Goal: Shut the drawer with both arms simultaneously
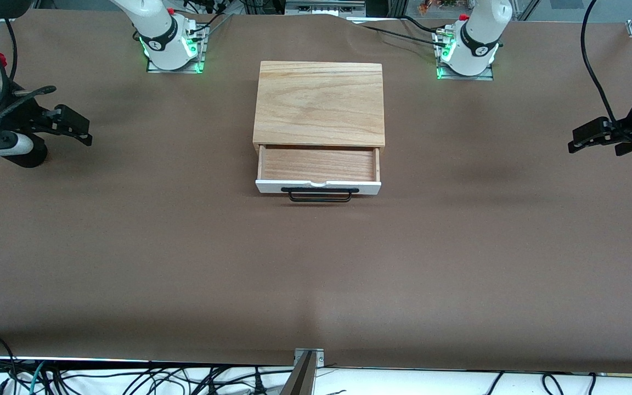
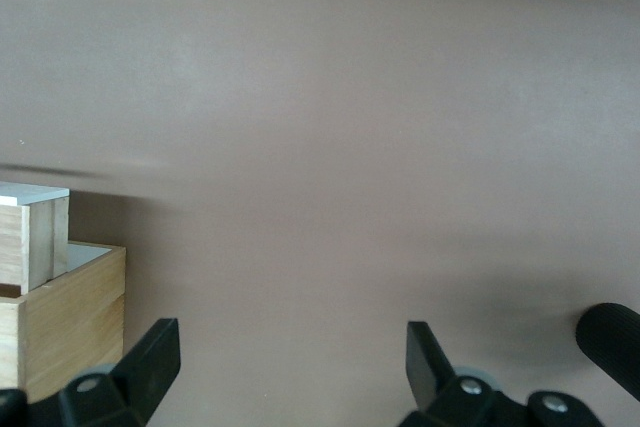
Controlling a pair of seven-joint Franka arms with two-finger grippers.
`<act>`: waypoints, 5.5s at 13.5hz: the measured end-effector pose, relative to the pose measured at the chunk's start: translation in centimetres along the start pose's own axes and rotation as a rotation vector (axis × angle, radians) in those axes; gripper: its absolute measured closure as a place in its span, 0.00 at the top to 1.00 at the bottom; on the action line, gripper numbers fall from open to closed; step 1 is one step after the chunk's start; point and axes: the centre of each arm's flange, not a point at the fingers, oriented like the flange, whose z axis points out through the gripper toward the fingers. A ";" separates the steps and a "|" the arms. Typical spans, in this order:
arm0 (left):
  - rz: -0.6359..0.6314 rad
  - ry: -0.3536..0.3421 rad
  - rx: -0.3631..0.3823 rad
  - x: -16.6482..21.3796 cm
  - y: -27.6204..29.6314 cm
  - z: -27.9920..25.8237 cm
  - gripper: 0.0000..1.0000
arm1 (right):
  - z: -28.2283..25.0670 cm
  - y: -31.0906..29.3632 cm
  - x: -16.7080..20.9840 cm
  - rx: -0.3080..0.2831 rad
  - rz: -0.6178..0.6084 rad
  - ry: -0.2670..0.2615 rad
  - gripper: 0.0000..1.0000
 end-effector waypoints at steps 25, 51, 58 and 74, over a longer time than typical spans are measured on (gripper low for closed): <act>0.007 -0.005 0.001 0.2 0.4 0.3 1.00 | 0.0 -0.8 0.0 0.001 -0.014 -0.001 1.00; 0.061 -0.033 -0.115 10.5 19.1 19.0 1.00 | 23.6 -16.0 11.0 0.366 -0.078 -0.037 1.00; 0.043 -0.025 -0.244 11.2 27.0 25.9 1.00 | 29.5 -25.2 11.6 0.391 0.003 -0.059 1.00; 0.016 -0.257 -0.291 6.3 35.2 30.4 1.00 | 30.1 -26.9 8.3 0.374 -0.036 -0.219 1.00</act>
